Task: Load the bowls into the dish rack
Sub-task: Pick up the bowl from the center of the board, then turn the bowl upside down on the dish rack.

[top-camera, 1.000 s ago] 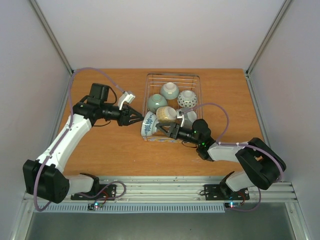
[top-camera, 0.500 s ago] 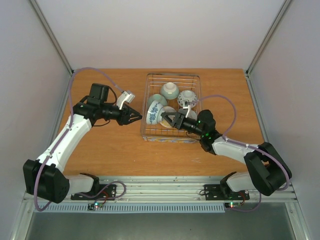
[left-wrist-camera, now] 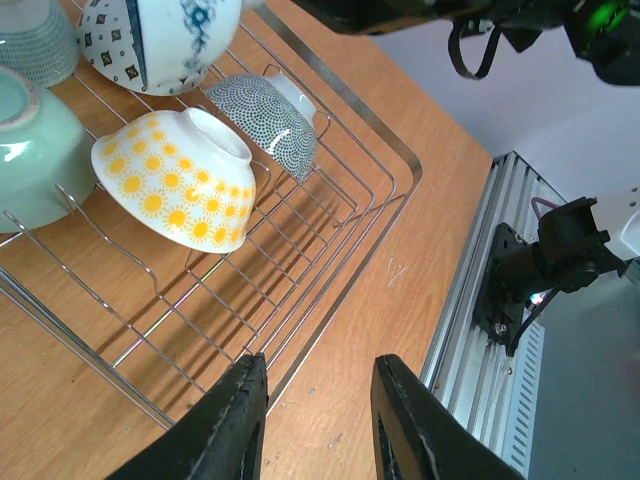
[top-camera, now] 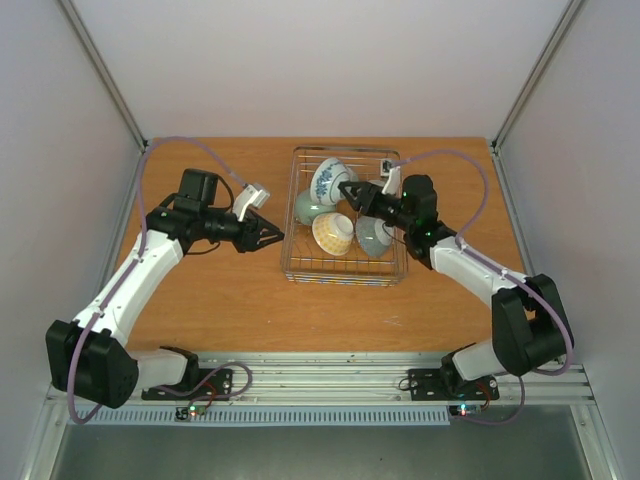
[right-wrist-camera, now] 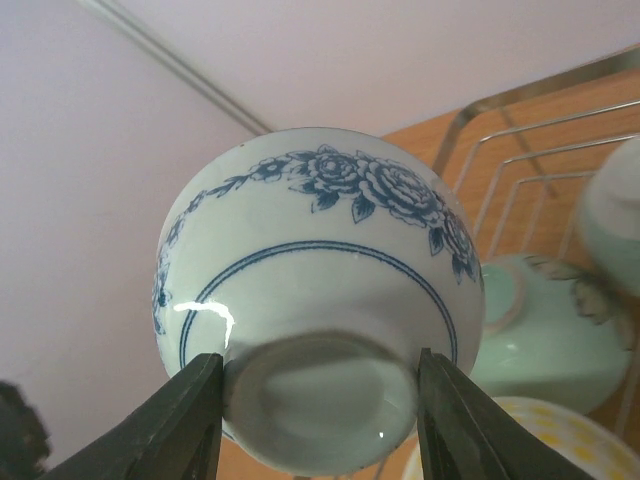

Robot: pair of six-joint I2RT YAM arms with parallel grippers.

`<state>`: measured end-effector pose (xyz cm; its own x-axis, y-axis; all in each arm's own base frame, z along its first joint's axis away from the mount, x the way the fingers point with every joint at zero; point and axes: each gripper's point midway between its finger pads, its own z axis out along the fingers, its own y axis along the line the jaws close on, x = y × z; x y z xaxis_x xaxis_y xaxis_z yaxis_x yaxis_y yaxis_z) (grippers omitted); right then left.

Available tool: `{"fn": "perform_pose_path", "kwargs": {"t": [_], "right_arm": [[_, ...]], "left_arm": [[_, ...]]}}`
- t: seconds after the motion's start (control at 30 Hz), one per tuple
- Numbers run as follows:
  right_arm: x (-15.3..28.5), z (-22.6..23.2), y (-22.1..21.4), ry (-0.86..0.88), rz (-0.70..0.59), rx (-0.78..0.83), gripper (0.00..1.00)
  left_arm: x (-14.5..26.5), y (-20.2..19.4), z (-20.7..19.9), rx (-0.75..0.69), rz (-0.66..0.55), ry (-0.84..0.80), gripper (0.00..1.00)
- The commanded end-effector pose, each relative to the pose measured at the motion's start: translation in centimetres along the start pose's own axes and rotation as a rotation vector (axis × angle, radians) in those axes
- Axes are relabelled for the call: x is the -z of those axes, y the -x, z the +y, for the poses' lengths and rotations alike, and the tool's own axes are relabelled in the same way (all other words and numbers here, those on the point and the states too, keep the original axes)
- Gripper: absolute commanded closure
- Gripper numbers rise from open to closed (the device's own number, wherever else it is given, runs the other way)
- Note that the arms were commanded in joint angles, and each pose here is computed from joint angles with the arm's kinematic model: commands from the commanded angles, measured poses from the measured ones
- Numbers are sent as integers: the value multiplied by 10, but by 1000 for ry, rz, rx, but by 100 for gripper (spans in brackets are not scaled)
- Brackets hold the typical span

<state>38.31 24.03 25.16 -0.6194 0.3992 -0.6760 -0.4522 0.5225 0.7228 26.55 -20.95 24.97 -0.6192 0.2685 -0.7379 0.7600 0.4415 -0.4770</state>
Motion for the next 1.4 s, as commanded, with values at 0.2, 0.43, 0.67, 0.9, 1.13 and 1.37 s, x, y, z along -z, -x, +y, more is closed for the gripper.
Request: {"fn": "perform_pose_path", "kwargs": {"t": [0.2,0.43,0.67,0.9,1.13,1.37], "right_arm": [[-8,-25,31,-198,39,104,99],[-15,-51,30,-252,71,79,99],[-22,-75,31,-330,119,76,99],[-29,-88,33,-377,154,104,99],[-32,-94,36,-417,203,118,99],[-33,-102,27,-445,275,115,99]], "left_arm": [[2,2,-5,-42,-25,-22,70],[3,2,-7,-45,-26,-27,70],[3,1,-7,-44,-25,-34,70],[3,0,-7,-42,-22,-33,69],[4,2,-8,-44,-23,-32,69],[5,2,-8,-41,-24,-33,70]]}}
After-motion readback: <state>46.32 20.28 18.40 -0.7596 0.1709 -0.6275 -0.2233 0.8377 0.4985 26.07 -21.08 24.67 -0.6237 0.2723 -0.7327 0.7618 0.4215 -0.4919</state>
